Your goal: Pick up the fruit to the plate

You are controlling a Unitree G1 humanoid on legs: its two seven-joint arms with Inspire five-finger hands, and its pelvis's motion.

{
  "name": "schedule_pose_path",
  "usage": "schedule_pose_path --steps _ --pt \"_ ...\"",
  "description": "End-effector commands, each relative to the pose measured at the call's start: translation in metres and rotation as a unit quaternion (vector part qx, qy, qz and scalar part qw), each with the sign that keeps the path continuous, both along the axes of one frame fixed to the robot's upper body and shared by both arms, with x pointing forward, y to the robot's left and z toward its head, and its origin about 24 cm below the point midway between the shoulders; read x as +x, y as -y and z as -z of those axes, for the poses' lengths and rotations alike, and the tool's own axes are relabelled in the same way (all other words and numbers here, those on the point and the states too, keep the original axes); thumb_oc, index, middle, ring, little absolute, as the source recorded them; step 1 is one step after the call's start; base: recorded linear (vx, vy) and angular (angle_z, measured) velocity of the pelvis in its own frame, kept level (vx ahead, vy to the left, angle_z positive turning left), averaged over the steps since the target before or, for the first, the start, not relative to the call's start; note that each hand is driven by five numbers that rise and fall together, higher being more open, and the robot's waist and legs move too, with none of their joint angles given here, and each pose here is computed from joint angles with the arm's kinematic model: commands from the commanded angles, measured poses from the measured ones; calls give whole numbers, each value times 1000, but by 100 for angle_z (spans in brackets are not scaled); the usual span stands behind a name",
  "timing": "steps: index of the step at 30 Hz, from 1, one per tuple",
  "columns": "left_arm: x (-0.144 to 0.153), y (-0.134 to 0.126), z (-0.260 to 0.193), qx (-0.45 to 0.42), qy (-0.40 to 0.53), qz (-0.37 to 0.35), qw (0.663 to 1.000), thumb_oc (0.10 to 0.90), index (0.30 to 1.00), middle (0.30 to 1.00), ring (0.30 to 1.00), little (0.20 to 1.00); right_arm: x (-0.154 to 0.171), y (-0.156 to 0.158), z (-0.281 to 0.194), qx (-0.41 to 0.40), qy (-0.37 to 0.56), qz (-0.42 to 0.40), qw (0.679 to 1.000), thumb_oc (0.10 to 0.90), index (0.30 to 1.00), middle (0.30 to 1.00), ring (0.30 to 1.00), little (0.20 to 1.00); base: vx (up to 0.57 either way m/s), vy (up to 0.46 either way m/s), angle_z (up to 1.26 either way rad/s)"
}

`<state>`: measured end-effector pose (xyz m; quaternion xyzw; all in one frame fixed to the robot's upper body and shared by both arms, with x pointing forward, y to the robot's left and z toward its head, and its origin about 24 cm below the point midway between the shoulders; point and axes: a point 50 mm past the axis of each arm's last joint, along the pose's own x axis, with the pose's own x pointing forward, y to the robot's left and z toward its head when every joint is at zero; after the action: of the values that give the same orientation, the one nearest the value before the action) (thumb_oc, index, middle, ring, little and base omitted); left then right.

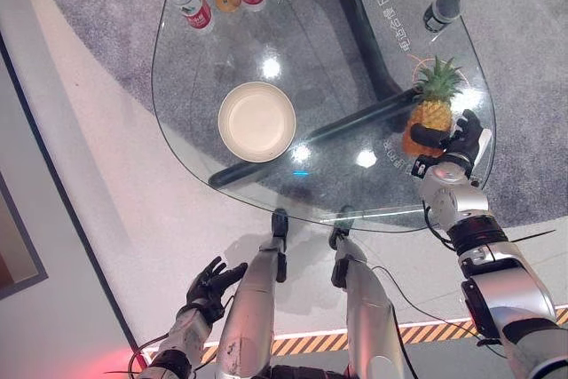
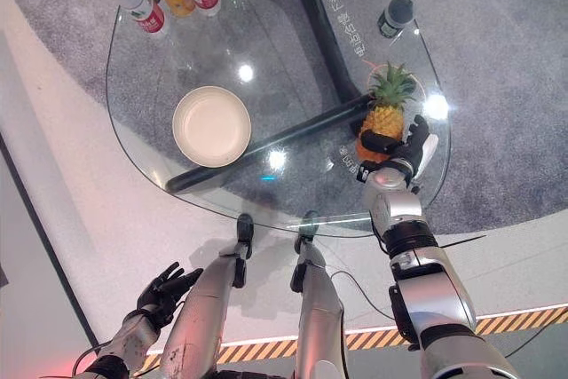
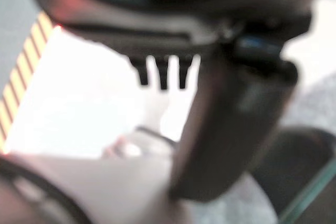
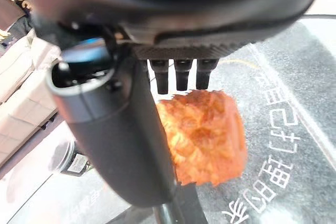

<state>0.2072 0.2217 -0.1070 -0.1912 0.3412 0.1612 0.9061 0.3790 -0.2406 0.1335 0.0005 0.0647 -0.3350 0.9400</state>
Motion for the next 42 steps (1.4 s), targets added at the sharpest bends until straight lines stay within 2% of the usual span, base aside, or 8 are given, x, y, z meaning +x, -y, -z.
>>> schedule_pose_path --steps 1,7,15,24,30,31,32,42 --pt "-22 12 14 -17 -28 0 999 800 900 900 900 900 3 9 -34 -11 52 -5 999 800 900 900 900 900 0 0 0" --pt "-23 14 16 -15 -33 6 999 800 900 900 900 900 6 6 -27 14 38 -13 999 800 900 900 900 900 11 2 3" --pt "-24 17 16 -13 -33 20 999 800 900 900 900 900 11 18 -30 43 17 -8 999 800 900 900 900 900 7 -1 1" --pt "-26 16 16 -16 -30 26 999 800 900 900 900 900 13 28 -24 34 -62 -35 997 800 900 900 900 900 19 13 4" --pt "-27 11 15 -14 -29 28 999 800 900 900 900 900 12 39 -28 -4 -96 -38 995 800 900 900 900 900 22 -1 11" --pt "-26 11 15 -14 -28 28 999 800 900 900 900 900 12 40 -28 -11 -102 -36 994 575 707 707 707 675 0 0 0" --pt "-27 10 15 -14 -27 29 999 800 900 900 900 900 11 43 -30 -23 -108 -33 993 100 300 300 300 200 0 0 0" --pt "-26 3 12 -13 -13 28 999 800 900 900 900 900 7 60 -41 -106 -140 -1 985 100 300 300 300 200 9 -4 5"
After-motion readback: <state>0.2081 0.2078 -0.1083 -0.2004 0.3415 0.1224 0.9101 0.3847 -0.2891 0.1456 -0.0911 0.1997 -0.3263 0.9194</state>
